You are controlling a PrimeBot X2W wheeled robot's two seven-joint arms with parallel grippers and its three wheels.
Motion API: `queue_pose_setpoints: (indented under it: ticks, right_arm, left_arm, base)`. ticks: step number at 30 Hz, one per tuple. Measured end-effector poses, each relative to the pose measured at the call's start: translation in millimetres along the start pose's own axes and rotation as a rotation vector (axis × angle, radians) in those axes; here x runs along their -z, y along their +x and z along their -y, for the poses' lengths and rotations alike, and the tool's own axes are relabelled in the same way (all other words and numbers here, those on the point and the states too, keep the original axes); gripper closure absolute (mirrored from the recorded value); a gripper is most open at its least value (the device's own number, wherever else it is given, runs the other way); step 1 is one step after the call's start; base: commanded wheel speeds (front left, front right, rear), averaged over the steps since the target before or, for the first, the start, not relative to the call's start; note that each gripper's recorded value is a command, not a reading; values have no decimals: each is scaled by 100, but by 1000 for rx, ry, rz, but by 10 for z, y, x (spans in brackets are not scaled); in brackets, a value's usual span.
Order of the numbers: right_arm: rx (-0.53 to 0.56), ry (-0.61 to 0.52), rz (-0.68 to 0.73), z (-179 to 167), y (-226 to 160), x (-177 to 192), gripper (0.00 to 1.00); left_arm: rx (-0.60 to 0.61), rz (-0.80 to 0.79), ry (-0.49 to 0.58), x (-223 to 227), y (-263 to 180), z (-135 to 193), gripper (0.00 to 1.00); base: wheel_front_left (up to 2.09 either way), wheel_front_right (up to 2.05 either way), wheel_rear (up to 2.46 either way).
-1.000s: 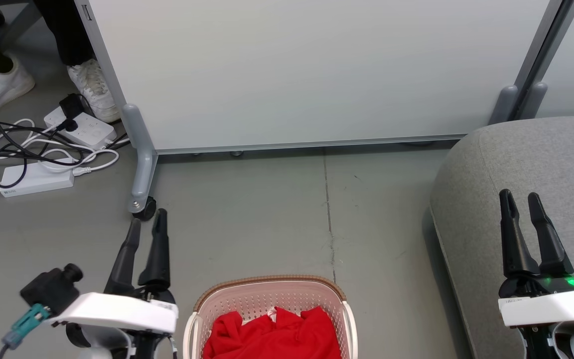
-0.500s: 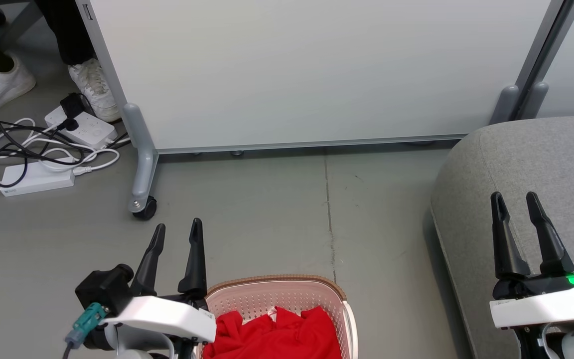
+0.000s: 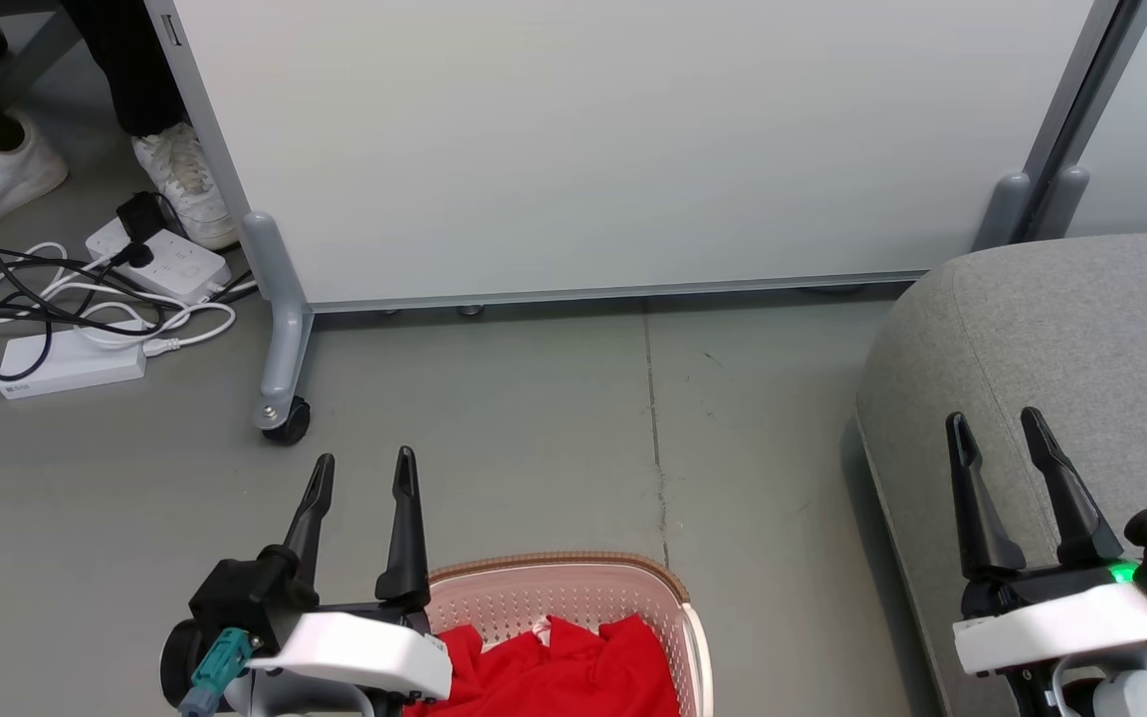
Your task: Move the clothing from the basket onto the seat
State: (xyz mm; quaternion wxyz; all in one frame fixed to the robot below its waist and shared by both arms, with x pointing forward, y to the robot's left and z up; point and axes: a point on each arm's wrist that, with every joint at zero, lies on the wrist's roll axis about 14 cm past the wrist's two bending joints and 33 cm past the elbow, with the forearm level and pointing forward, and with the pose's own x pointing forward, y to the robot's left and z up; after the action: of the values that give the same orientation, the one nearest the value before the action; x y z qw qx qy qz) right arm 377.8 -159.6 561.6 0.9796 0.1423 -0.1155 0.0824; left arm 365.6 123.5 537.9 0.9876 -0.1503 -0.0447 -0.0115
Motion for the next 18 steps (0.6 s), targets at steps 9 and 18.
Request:
queue_pose_setpoints:
  ticks: [9,18]
  right_arm:
    - [-5,-56,-9,-9,-9,22,0]
    - [-22,-122,-24,-41,-6,58,0]
  left_arm:
    - [12,26,41,-22,-25,34,0]
    - [30,30,76,20,-54,64,0]
  base:
    - [0,0,0]
    - [0,0,0]
